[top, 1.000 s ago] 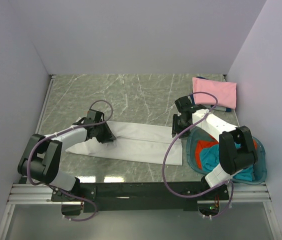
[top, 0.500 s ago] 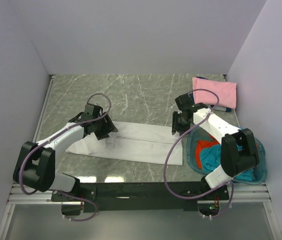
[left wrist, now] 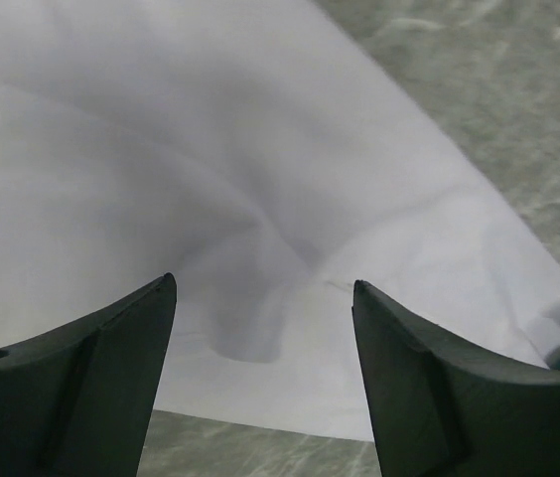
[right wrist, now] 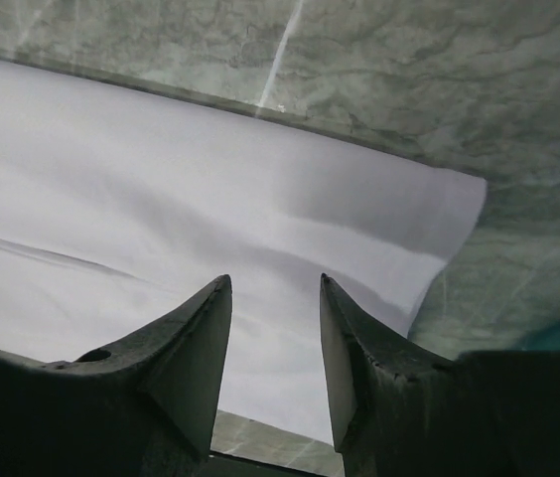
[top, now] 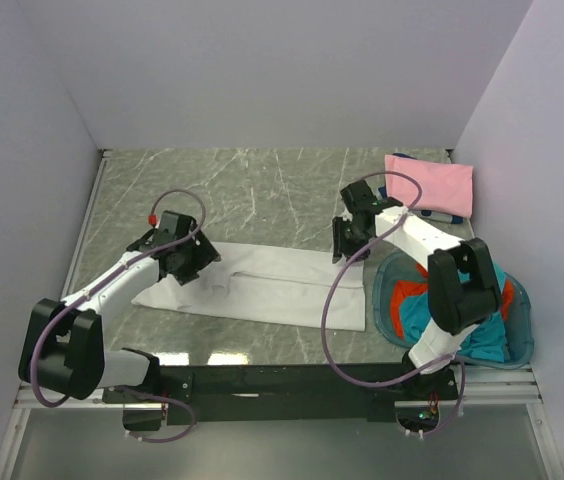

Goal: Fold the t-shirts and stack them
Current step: Fold the tshirt

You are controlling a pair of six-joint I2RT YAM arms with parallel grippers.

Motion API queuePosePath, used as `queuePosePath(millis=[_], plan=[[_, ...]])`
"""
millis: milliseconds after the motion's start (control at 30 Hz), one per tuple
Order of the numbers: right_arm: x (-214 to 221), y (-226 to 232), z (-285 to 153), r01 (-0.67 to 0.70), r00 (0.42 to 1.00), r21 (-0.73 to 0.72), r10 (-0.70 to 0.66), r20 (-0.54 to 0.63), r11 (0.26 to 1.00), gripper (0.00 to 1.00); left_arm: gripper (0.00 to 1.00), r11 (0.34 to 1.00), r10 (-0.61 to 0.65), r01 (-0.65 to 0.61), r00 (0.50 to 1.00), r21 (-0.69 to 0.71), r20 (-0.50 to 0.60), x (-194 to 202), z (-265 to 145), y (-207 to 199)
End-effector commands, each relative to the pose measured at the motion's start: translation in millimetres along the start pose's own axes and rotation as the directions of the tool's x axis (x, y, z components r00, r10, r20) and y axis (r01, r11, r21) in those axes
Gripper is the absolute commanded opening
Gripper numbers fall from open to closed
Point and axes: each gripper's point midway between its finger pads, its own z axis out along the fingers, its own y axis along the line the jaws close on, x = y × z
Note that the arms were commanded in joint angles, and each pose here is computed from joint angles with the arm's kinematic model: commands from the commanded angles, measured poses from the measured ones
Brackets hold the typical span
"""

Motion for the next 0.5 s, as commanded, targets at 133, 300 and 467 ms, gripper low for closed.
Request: queuePosePath(millis=[133, 300, 467], plan=[[8.5, 9.2, 26.3, 0.045, 0.996, -0.048, -0.048, -0.074, 0.998, 0.47, 0.78, 0.989, -0.027, 0.031, 0.999, -0.141, 0.03, -2.1, 12.0, 51.8], [25.7, 7.7, 37.0, 0.033, 0.989, -0.049, -0.04, -0.144, 0.998, 0.47, 0.79, 0.984, -0.018, 0.022, 0.999, -0.178, 0.027, -6.1, 21.2, 69.2], [46.8, 1.2, 44.9, 0.027, 0.977, -0.015, -0.029, -0.211, 1.0, 0.47, 0.79, 0.981, 0.032, -0.028, 0.999, -0.191, 0.018, -18.9, 36.6, 65.5]])
